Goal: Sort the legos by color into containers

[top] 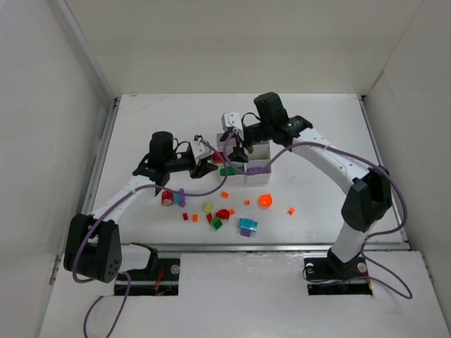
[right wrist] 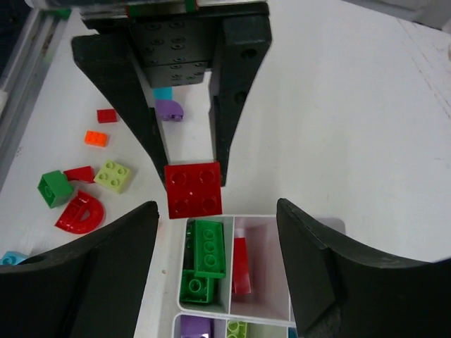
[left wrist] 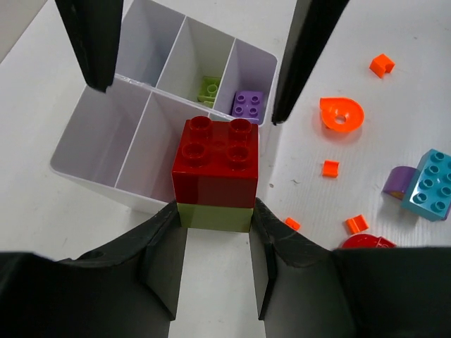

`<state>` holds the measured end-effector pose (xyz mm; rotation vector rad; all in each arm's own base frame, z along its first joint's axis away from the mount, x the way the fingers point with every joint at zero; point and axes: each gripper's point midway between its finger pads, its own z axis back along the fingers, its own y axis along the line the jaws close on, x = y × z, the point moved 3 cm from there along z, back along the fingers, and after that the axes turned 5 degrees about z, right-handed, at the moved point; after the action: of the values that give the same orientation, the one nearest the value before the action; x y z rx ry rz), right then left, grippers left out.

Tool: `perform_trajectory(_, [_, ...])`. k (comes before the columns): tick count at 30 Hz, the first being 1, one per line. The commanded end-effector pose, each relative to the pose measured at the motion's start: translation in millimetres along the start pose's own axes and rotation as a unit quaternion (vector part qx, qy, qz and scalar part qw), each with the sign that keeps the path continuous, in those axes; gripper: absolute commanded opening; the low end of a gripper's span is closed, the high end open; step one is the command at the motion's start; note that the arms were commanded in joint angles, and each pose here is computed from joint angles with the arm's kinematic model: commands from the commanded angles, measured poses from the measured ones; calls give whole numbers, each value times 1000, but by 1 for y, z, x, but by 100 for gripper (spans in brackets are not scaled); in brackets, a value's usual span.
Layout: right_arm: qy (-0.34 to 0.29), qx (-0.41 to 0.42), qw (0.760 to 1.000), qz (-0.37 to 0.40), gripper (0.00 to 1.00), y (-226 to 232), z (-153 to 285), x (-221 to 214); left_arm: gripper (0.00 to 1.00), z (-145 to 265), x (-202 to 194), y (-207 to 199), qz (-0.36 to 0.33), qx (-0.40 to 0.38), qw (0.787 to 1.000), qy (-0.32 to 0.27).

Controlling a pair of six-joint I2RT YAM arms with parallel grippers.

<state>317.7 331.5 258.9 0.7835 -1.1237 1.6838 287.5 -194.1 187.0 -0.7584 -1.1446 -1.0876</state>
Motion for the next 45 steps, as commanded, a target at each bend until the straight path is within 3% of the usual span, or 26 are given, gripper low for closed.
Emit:
perform_trajectory(1, [-33,54,998,17,73,7,-6,20,0,-1,20,5,-37,-15,999,-20])
perform_trajectory(5, [-30,82,996,6,73,13,-15,13,0,-4,24,11,-43,-13,999,-24])
perform_trajectory(13, [-12,66,998,12,61,4,-19,4,0,-5,33,13,-37,-13,999,-38])
perform_trajectory(16, [-12,66,998,12,48,4,-19,4,0,-5,33,12,-33,-13,999,-38])
perform_trajectory(17, [-12,66,998,12,37,4,-19,4,0,-5,33,12,-33,-13,999,-38])
perform_trajectory(20, [-16,61,998,14,18,1,-20,6,0,-4,29,11,-32,-16,999,-30])
perform_trajectory(24, [2,49,999,10,4,-2,-19,1,0,-3,11,10,-28,-7,1000,-3])
perform_trajectory(32, [1,5,1000,1,0,-14,6,0,0,3,-33,5,5,9,999,44])
perform_trajectory(45, [17,-48,999,-10,0,-33,16,-10,0,12,-47,10,19,36,997,62])
